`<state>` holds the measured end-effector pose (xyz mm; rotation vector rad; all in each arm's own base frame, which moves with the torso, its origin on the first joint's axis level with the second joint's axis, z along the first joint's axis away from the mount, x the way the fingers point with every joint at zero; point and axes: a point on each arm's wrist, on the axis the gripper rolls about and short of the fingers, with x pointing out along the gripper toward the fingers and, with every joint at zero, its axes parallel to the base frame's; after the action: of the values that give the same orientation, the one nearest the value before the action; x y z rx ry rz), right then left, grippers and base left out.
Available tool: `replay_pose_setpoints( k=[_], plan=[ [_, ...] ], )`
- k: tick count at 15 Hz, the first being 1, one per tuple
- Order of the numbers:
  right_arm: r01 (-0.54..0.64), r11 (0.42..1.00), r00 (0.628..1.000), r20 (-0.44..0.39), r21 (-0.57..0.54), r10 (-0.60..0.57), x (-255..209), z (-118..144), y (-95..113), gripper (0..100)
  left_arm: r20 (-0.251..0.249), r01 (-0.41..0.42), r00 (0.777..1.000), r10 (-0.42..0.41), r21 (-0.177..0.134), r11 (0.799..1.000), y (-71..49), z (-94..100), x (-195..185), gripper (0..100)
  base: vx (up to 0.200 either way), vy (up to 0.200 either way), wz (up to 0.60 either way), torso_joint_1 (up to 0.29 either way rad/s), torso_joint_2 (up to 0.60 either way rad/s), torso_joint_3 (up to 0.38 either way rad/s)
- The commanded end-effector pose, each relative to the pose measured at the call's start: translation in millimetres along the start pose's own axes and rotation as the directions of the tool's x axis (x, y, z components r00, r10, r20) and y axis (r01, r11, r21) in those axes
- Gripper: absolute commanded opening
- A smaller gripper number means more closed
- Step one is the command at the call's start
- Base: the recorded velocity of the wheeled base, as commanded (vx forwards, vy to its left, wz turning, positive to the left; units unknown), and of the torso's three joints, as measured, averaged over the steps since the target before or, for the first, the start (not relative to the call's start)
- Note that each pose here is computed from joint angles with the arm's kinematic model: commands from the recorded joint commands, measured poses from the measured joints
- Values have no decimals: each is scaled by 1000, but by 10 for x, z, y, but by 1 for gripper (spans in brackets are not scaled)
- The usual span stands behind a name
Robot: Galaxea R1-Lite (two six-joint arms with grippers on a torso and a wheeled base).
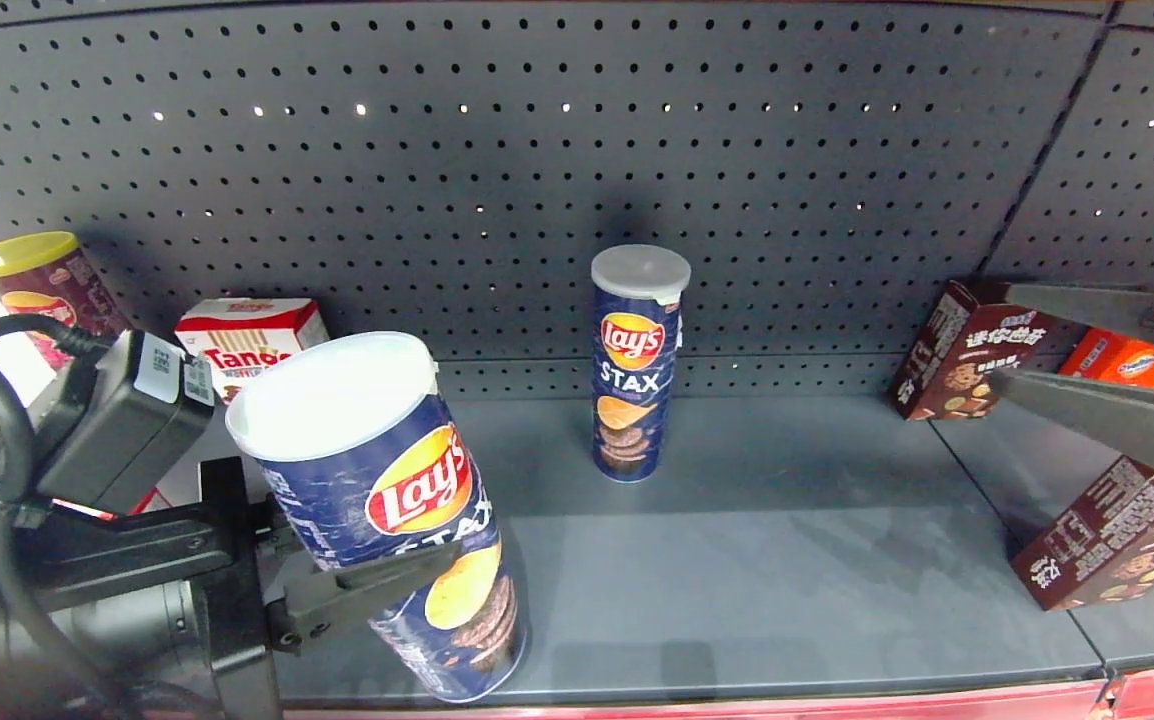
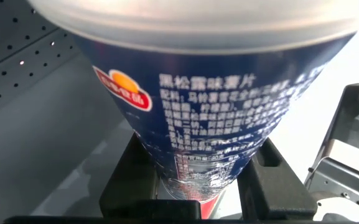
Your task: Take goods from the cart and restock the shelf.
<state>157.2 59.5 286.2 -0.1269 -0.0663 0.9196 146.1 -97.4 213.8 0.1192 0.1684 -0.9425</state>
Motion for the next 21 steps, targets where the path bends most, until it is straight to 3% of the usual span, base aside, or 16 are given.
replay_pose_setpoints(
  k=[1,5,18,21],
  plan=[
    [-137,990,990,-26,24,138,388,-86,-175,100,-8,0,1000,0,-4,1000,0,-23,4,0,0,0,0,0,0,0],
    [-329,942,944,-7,-60,330,769,-135,-302,100,-7,-1,1000,1,-5,1000,10,-9,17,0,0,0,0,0,0,0],
    [-358,933,933,-45,-45,356,1601,-495,-701,100,2,-1,1000,1,-3,1000,15,17,17,0,0,0,0,0,0,0],
    [-375,926,926,-53,-36,373,1858,-627,-769,100,12,-8,1000,8,-8,1000,94,31,-17,0,0,0,0,0,0,0]
  ],
)
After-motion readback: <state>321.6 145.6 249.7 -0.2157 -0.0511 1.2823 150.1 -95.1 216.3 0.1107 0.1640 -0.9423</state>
